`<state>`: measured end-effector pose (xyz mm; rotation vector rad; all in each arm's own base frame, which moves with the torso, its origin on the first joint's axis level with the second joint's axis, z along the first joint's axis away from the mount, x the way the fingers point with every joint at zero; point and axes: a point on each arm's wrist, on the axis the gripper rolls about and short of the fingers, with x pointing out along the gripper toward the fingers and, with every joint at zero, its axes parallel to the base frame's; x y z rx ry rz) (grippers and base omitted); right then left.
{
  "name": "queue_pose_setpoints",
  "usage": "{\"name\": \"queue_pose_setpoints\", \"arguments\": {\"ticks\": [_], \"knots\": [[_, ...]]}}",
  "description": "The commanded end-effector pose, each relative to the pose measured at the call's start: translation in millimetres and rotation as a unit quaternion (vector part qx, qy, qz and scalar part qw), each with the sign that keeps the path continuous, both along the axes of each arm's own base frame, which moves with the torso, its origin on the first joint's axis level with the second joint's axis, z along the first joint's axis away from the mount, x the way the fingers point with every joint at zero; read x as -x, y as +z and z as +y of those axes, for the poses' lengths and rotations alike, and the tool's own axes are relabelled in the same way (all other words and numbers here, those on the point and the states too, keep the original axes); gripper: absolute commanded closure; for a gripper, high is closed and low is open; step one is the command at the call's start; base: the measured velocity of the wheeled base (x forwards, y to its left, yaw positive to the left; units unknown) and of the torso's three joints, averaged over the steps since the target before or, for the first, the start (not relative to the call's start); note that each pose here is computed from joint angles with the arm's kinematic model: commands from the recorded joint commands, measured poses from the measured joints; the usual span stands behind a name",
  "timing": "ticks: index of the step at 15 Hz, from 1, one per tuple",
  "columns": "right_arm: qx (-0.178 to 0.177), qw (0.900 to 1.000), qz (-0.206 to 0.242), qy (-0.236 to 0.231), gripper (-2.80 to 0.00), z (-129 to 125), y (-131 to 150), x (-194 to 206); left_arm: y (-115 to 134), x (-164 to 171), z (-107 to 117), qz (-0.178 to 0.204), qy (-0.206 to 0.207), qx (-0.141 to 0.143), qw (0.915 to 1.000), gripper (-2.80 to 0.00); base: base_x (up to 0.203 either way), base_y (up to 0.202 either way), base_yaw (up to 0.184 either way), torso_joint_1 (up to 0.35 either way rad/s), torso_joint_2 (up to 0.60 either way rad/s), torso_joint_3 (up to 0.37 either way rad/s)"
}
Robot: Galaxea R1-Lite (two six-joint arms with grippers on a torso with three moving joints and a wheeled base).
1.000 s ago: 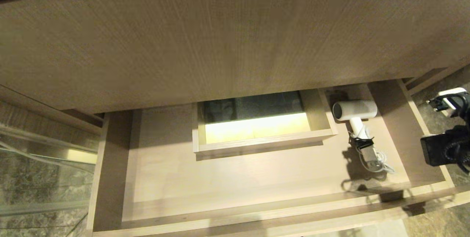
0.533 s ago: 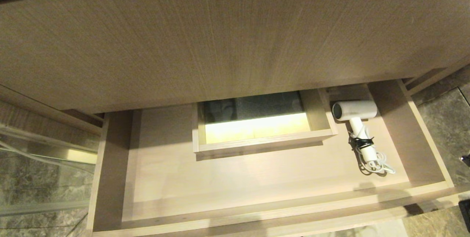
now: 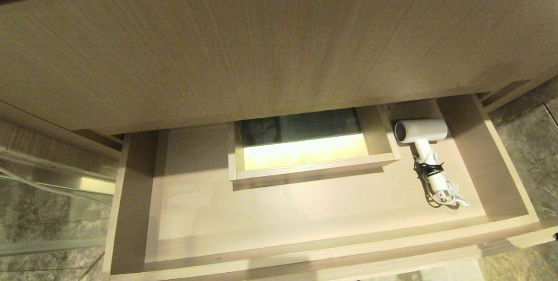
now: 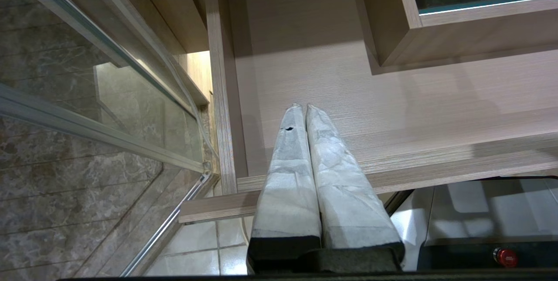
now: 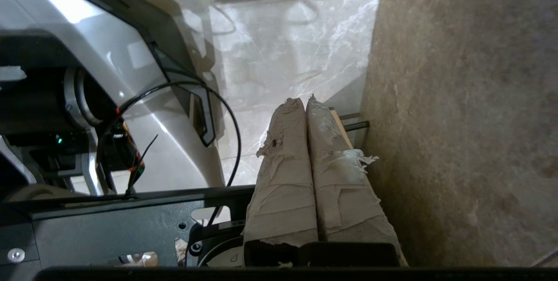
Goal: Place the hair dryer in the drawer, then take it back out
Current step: Close the drawer
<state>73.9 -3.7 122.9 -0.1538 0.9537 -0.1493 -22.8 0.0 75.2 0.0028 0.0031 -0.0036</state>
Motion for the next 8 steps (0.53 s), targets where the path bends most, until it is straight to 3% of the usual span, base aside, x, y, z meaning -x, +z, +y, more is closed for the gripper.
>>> {"name": "queue_pose_setpoints", "arguments": {"ticks": [1, 3, 8], "knots": [[-0.007, 1.000, 0.028, 0.006, 0.00, 0, -7, -3, 0, 0, 0, 0.000, 0.000, 0.000, 1.0000, 0.00, 0.000, 0.000, 0.000, 0.000, 0.00, 0.000], [-0.020, 0.998, 0.054, 0.015, 0.00, 1, -13, -14, 0, 0, 0, 0.000, 0.000, 0.000, 1.0000, 0.00, 0.000, 0.000, 0.000, 0.000, 0.00, 0.000], [-0.022, 0.997, 0.068, 0.023, 0.00, 2, -26, -51, 0, 0, 0, 0.001, 0.000, 0.000, 1.0000, 0.00, 0.000, 0.000, 0.000, 0.000, 0.00, 0.000]]}}
